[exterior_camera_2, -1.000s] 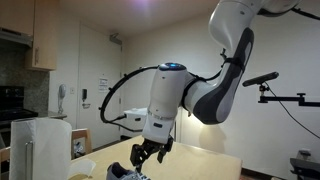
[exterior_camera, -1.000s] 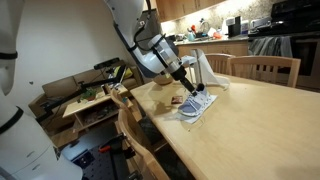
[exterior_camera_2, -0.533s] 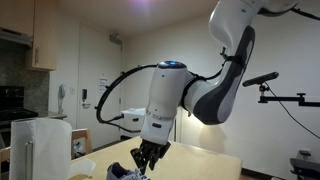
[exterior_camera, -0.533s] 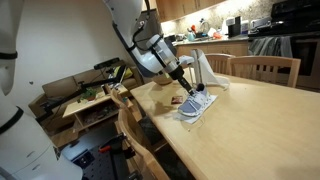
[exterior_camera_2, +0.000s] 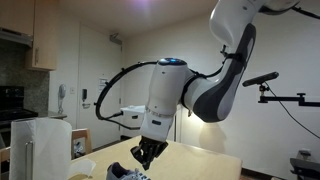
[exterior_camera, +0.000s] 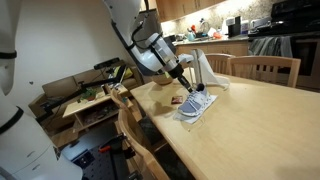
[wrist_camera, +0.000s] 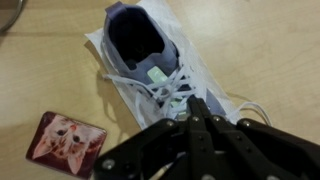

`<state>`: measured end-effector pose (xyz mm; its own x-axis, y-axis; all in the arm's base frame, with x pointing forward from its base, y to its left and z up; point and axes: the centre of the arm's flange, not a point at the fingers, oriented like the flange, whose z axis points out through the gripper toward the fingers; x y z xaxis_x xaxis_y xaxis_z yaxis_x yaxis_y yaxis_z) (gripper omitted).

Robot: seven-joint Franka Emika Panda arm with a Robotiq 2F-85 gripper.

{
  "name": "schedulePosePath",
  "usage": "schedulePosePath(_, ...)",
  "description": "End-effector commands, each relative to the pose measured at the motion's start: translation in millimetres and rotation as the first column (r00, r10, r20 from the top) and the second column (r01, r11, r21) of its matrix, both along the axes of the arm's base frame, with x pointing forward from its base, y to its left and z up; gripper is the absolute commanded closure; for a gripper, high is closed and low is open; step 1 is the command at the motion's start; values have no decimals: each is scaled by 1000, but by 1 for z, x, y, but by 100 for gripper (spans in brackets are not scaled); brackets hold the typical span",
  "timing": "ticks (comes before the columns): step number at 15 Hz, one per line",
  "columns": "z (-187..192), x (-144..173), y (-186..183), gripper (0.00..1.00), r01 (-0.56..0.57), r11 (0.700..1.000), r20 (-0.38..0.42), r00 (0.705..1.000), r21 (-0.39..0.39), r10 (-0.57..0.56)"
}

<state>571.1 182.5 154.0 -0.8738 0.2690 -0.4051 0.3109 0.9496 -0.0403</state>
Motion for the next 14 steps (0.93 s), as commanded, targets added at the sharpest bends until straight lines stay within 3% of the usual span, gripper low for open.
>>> schedulePosePath(1, 8, -1, -8, 100, 11, 1000, 21, 1000, 18, -11)
schedulePosePath(8, -2, 14, -31, 100, 15, 999, 15, 1000, 42, -16)
schedulePosePath(11, -3, 8, -38, 100, -76, 996, 115, 991, 56, 69)
schedulePosePath(14, 5, 2, -42, 100, -184, 981, 241, 956, 58, 165)
